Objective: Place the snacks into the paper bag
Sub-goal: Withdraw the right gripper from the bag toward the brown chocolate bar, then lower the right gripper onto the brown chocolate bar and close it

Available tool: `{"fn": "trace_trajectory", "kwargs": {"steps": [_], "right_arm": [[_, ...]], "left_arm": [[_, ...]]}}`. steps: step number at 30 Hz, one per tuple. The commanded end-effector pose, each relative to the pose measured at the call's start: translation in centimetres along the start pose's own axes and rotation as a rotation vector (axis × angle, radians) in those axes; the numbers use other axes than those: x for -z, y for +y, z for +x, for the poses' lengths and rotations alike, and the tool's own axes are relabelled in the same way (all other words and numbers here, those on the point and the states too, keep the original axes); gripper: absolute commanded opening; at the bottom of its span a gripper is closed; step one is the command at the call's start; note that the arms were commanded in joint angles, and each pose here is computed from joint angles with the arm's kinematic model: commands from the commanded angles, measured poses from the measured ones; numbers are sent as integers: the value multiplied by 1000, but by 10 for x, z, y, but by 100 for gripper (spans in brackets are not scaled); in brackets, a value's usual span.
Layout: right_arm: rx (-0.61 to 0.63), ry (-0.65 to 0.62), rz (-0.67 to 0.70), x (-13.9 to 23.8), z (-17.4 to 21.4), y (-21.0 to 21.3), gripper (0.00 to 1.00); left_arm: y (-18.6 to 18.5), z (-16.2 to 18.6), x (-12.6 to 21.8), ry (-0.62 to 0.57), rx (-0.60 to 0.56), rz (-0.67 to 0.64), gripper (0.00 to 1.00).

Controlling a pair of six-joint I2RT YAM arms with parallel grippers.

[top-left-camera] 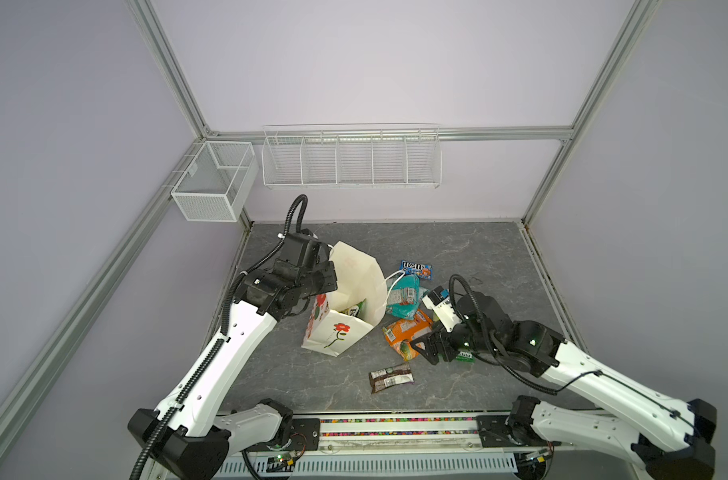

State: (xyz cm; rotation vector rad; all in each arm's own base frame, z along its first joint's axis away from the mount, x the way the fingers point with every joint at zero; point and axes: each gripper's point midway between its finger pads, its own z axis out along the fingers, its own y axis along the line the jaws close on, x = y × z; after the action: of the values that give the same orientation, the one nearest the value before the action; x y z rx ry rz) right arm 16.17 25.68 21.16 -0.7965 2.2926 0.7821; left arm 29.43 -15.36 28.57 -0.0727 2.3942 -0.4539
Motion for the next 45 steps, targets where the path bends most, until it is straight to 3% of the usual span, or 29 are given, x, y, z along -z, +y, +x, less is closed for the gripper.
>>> {"fn": "trace_trajectory", "kwargs": {"steps": [1,5,17,18,19,22,31,39,45], "right_arm": [[135,-7,-52,-10,16,8,91],[215,-68,-108,-12,27,15,90],[357,41,-150,-36,50,21,96],[384,43,-154,-39,52,23,96],[411,46,-156,-41,54,24,89],[469,68,-149,-50,58,25,88],[636,259,-214,-90,85,41,92],[776,364,-137,-124,92,41,97],[803,449,-129,-136,103,36,99]], "left_arm": [[-10,-11,7,-60,-13,72,0],[-9,-7,5,-64,1,104,0],[4,-5,-2,-43,-10,52,0],[5,-5,-3,-40,-12,46,0],[6,-5,-4,-37,-13,42,0],[10,-5,-4,-40,-5,40,0],[12,-1,-3,-47,20,84,0],[14,1,-2,-41,43,110,0],[16,4,1,-48,51,115,0]]}}
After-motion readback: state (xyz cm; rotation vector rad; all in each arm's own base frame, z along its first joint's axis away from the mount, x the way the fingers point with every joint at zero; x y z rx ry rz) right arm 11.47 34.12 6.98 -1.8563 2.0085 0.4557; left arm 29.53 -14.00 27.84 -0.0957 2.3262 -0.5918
